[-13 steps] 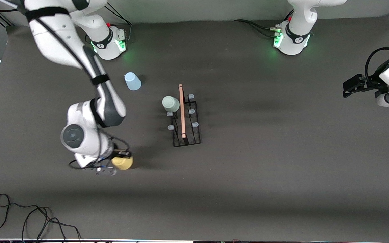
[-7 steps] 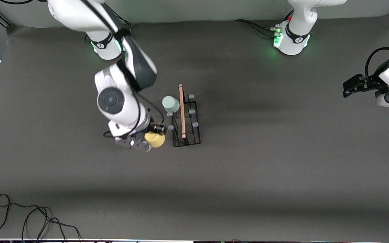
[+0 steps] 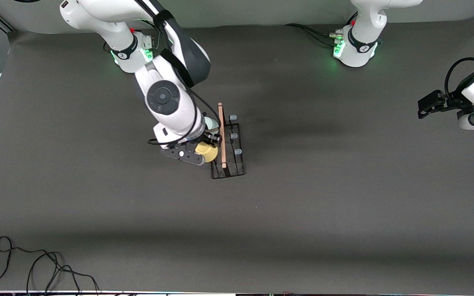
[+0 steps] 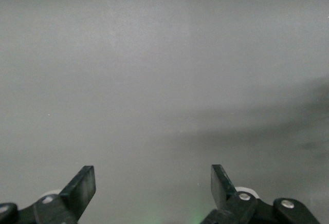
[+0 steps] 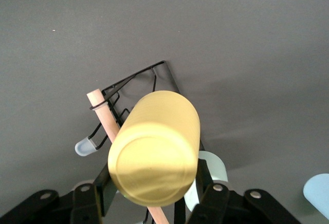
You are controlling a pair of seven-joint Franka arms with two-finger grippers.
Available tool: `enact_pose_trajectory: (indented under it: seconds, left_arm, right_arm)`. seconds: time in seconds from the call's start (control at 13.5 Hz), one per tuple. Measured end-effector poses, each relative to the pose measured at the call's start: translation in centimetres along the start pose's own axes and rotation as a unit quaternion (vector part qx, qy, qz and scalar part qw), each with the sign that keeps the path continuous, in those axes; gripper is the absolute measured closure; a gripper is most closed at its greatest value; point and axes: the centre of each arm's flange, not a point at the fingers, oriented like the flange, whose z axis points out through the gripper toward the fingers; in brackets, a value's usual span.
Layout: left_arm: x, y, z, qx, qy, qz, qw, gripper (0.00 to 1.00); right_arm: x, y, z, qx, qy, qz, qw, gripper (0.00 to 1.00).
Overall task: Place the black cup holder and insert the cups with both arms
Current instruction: 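Lower the yellow cup onto a rack peg and open the right gripper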
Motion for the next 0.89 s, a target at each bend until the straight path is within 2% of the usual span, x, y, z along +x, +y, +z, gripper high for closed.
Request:
enact_pose_trajectory:
  seconds: [0.52, 0.59, 0.82, 0.89]
  left_arm:
    - [0.0, 0.0, 0.0, 0.000, 0.000, 0.000, 1.000, 0.00]
    - [0.0, 0.0, 0.0, 0.000, 0.000, 0.000, 1.000, 0.00]
    - [0.0, 0.0, 0.0, 0.000, -0.001, 0.000, 1.000, 0.00]
    - [0.0, 0.0, 0.0, 0.000, -0.001, 0.000, 1.000, 0.00]
  right_arm:
    - [1.6, 0.0, 2.4, 0.001, 0.010, 0.010, 1.000, 0.35]
    - [1.7, 0.0, 2.5, 0.001, 0.010, 0.010, 1.000, 0.30]
    - [2.4, 0.3, 2.2, 0.006, 0.018, 0.016, 1.000, 0.01]
    - [3.0, 0.7, 1.8, 0.007, 0.022, 0.021, 1.000, 0.00]
